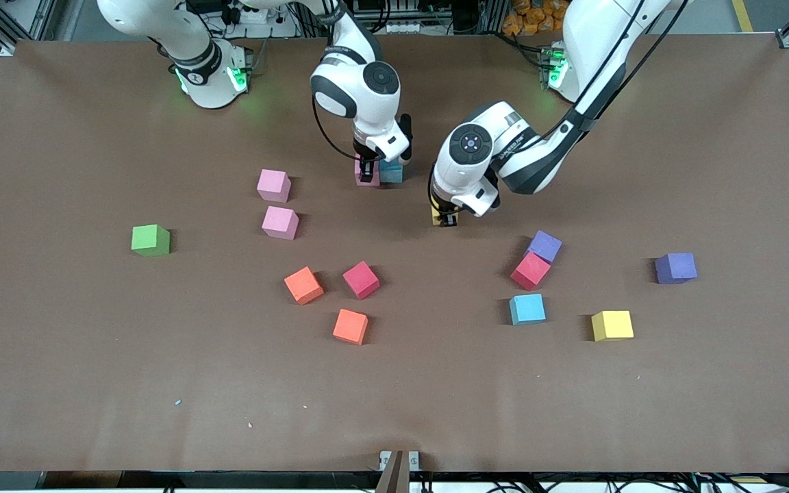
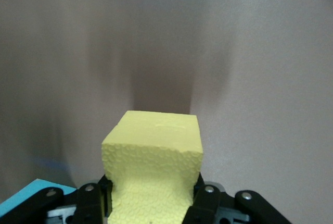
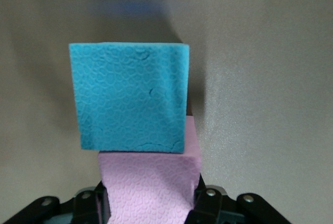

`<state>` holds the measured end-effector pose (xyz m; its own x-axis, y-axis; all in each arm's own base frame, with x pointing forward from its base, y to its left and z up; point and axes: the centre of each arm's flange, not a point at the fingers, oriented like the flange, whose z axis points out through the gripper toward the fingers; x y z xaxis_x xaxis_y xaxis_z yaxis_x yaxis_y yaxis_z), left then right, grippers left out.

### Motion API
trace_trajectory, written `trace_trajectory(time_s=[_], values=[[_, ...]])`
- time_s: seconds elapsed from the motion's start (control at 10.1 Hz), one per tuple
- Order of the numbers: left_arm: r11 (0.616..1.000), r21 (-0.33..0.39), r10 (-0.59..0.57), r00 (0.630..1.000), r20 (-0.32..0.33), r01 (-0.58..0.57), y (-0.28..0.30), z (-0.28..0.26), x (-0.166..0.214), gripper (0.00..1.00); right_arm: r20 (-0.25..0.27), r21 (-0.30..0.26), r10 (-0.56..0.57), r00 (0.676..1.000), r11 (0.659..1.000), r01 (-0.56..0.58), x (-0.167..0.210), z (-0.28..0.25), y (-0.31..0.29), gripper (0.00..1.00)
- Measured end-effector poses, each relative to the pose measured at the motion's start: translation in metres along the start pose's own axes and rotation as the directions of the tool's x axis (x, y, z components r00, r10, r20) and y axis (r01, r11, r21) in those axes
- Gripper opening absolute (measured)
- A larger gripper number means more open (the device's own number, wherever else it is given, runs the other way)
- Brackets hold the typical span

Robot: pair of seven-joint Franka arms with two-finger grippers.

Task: Arrange 11 blocks into digit 3
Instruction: 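Carry the yellow cube with the left gripper to the cyan cube's other side, then lower the yellow cube beside cyan while the right gripper releases pink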

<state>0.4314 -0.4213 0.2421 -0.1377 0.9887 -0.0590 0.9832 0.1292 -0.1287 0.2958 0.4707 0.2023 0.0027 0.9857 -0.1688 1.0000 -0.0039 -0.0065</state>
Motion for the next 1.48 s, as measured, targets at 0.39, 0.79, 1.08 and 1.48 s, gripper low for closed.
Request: trace_trajectory(time_s=[0.39,0.79,1.08,1.48], values=[[1.000,0.004,-0.015,1.000,-0.006,0.015,-0.005,0.003,0.000,0.54,-0.008,-0.002,-0.003,1.000,1.000,0.003,-0.002,0.000,-0.003,0.58],[0.999,0.014,-0.028,0.999,-0.020,0.029,-0.020,0.010,-0.005,0.54,-0.010,0.003,0.001,1.000,1.000,-0.001,-0.002,0.000,-0.005,0.58],[1.000,0.015,-0.016,1.000,-0.008,0.016,-0.037,0.024,-0.005,0.54,-0.015,0.015,0.006,1.000,1.000,-0.006,0.000,0.000,-0.009,0.58],[1.000,0.004,-0.004,1.000,0.024,0.003,-0.064,0.040,0.004,0.54,-0.016,0.017,0.004,1.000,1.000,-0.004,0.001,0.000,-0.010,0.58]])
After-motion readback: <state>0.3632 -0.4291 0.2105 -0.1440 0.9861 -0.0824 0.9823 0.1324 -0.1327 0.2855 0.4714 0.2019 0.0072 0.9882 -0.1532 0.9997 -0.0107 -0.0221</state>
